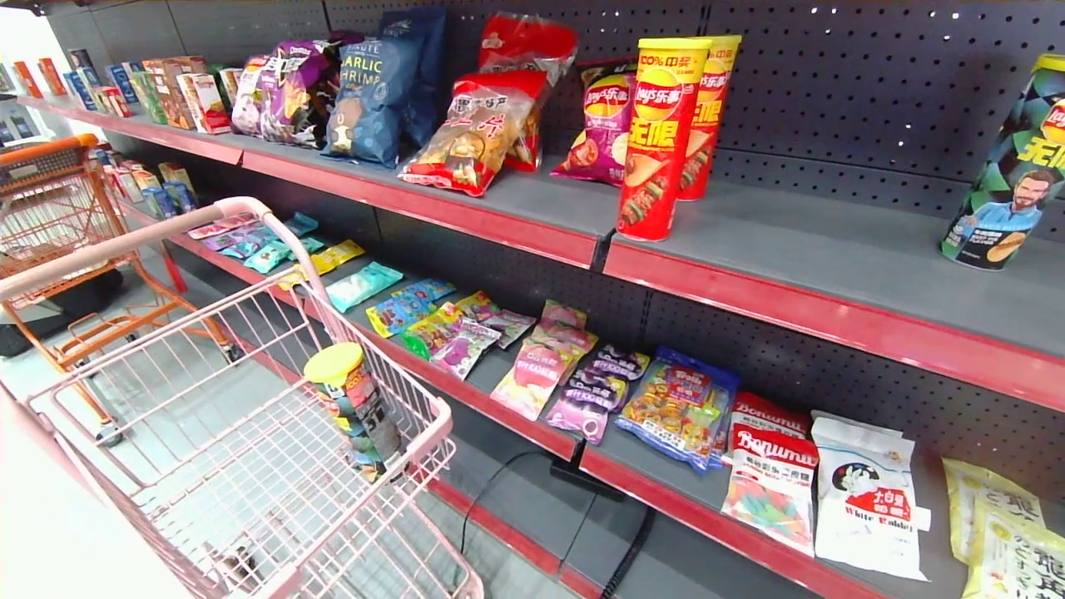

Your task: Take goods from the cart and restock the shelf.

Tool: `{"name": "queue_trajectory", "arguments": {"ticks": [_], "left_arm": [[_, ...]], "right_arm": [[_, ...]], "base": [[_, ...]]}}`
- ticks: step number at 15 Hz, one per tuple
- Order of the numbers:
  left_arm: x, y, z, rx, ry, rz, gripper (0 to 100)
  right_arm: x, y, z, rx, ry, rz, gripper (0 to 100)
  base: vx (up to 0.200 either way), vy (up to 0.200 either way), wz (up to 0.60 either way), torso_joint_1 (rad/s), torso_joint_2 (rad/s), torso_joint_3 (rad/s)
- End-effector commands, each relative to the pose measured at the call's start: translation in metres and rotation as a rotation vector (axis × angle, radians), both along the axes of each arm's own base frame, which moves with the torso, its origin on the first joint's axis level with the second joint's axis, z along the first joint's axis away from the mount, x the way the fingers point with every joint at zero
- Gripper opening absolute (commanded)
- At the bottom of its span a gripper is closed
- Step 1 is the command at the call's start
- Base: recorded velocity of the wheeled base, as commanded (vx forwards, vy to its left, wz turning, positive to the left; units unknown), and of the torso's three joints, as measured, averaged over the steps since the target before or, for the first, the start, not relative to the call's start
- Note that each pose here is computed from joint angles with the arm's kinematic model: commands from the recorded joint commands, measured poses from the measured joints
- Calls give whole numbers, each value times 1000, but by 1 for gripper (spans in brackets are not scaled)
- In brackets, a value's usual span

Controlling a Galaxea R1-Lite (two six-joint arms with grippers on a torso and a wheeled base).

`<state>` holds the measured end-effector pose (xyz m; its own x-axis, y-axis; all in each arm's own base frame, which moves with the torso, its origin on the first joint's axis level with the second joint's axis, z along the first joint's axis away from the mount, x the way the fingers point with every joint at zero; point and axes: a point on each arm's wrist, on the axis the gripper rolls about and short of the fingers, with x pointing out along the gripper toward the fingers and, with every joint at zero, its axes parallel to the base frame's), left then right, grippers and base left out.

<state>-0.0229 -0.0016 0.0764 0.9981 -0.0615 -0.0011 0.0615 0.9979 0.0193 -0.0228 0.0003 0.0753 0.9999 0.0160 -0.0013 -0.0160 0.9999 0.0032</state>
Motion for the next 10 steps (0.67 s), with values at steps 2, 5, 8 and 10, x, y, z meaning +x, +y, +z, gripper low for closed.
{"name": "queue_trajectory", "arguments": {"ticks": [2, 5, 8, 10], "left_arm": [[6, 0, 87, -136, -93, -48, 100], [79, 4, 163, -253, 42, 187, 100], [144, 8, 140, -190, 295, 186, 100], [175, 11, 130, -212, 328, 87, 100]], "right_arm": [[0, 0, 0, 0, 0, 1, 100], [0, 0, 0, 0, 0, 1, 100], [0, 0, 0, 0, 0, 1, 100], [0, 0, 0, 0, 0, 1, 100]], "base": [[0, 0, 0, -19, 71, 46], [0, 0, 0, 0, 0, 0], [0, 0, 0, 0, 0, 0], [0, 0, 0, 0, 0, 0]]}}
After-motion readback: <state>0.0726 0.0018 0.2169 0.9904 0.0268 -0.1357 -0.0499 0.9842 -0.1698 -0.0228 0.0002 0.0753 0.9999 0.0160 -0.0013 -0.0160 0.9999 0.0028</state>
